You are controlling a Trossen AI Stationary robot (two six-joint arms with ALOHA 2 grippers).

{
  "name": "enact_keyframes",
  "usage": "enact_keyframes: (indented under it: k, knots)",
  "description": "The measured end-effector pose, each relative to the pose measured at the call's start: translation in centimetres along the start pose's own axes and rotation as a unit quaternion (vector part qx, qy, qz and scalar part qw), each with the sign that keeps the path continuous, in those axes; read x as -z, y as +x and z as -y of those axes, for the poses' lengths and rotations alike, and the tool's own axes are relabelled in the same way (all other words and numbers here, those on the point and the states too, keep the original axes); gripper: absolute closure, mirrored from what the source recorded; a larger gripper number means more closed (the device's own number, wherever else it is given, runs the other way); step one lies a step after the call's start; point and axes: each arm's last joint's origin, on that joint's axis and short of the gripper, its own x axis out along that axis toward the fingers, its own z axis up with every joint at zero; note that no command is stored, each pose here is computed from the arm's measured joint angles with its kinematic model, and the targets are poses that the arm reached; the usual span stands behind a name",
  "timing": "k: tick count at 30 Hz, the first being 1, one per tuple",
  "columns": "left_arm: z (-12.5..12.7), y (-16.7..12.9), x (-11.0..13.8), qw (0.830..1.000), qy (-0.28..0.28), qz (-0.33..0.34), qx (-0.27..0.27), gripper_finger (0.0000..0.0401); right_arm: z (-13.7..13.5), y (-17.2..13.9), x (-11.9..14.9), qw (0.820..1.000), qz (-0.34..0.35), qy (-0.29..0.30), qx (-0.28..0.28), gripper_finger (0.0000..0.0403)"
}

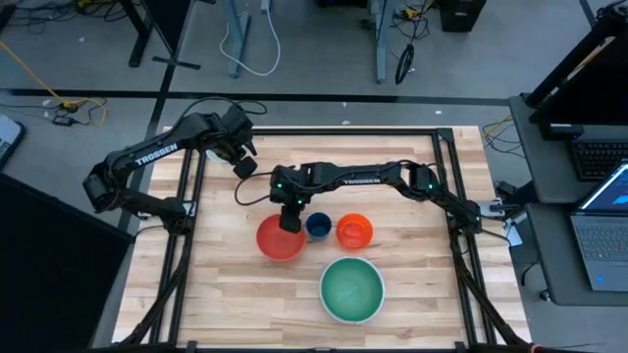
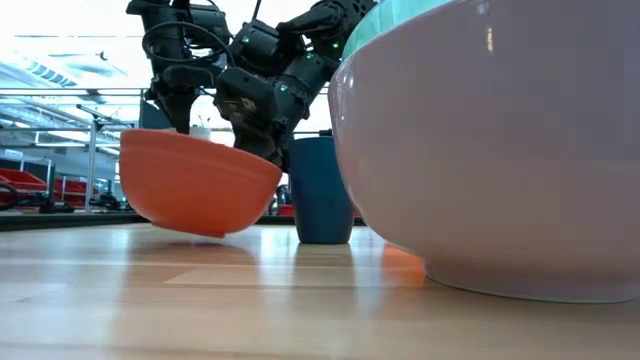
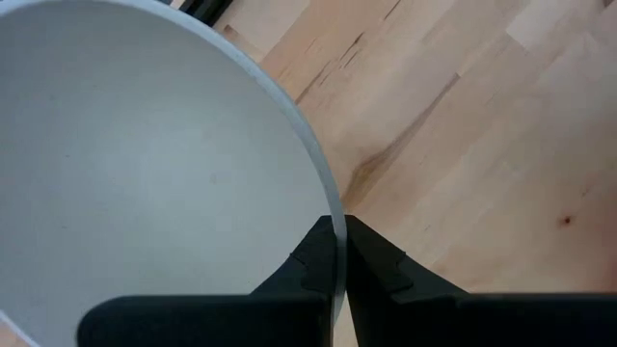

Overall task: Nest bowls inside each other
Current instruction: Stack the left orange bowl onto the green bowl

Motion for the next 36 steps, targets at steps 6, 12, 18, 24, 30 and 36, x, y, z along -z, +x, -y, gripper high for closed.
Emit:
enact_keyframes:
  k: [6,12,18,24,30,36]
  knots:
    - [0.0,0.0,0.0,1.0,0.0,0.0,0.0,0.0401,-0.6,-1.0,-0.6,1.0,-0.007,-0.007,0.0,0.0402]
    - [0.0,-0.3,0.1,1.0,0.01,0.004,0.0,0.0401,-2.0,-4.8,-2.6,1.0,-0.001,-0.03,0.001,0.0403]
    - [-0.2,-1.1,0.6,1.0,0.011,0.016,0.0,0.0401,-3.5,-8.3,-2.5,0.998,-0.031,-0.043,0.016,0.0403]
    - [-0.3,-1.8,1.2,1.0,0.012,0.017,0.0,0.0401,-5.7,-12.0,-1.7,0.997,-0.052,-0.056,0.016,0.0403]
    - [-0.4,-2.3,1.6,1.0,0.012,0.023,0.0,0.0401,-8.0,-15.4,-1.4,0.997,-0.025,-0.062,0.026,0.0403]
    - [-0.4,-2.9,1.9,1.0,0.011,0.022,0.0,0.0401,-11.0,-17.7,-0.4,0.998,-0.022,-0.055,0.017,0.0403]
